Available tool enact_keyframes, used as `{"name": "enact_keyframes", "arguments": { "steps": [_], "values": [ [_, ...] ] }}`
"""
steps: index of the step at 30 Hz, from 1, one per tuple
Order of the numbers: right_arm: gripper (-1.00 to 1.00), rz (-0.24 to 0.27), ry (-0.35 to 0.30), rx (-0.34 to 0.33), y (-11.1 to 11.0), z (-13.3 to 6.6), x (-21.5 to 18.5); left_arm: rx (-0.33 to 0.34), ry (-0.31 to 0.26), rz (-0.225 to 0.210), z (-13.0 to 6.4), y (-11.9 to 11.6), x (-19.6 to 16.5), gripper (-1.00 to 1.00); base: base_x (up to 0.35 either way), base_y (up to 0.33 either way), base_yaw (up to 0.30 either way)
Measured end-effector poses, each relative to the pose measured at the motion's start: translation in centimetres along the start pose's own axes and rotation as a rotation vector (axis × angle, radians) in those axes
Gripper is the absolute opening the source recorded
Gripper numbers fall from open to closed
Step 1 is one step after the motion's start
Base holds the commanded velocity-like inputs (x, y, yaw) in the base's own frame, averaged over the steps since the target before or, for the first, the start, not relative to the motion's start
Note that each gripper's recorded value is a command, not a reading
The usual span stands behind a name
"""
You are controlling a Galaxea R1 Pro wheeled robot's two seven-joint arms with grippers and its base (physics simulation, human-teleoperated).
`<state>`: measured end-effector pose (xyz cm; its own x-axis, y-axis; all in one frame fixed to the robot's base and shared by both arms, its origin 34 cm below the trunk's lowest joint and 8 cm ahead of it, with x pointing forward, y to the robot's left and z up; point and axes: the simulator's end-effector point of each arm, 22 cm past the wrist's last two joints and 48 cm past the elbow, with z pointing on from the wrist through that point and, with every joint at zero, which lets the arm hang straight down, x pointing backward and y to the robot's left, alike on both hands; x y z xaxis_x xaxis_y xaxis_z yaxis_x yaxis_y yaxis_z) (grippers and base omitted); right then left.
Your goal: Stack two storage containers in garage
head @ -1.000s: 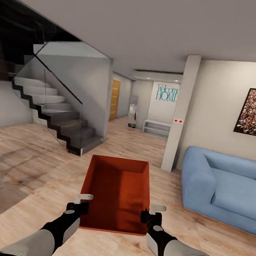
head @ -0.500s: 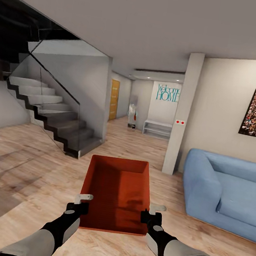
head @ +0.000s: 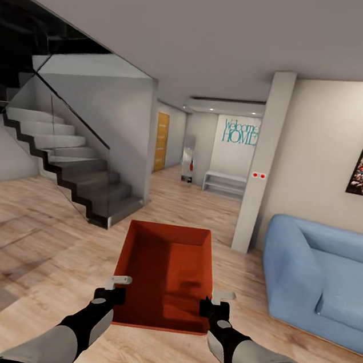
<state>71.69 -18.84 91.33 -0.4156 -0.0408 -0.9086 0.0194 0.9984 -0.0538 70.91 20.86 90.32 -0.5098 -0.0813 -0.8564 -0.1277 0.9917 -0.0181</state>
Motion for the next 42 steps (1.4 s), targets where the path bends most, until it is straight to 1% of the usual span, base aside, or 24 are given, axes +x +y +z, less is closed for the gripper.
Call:
{"name": "enact_keyframes", "arguments": {
  "steps": [42],
  "values": [
    [-1.0,-0.003,0.006,-0.001,0.03,0.02,0.05,-0.001,0.005,-0.002,0.0,0.04,0.17,-1.0,0.319,0.0,0.0]
  ]
}}
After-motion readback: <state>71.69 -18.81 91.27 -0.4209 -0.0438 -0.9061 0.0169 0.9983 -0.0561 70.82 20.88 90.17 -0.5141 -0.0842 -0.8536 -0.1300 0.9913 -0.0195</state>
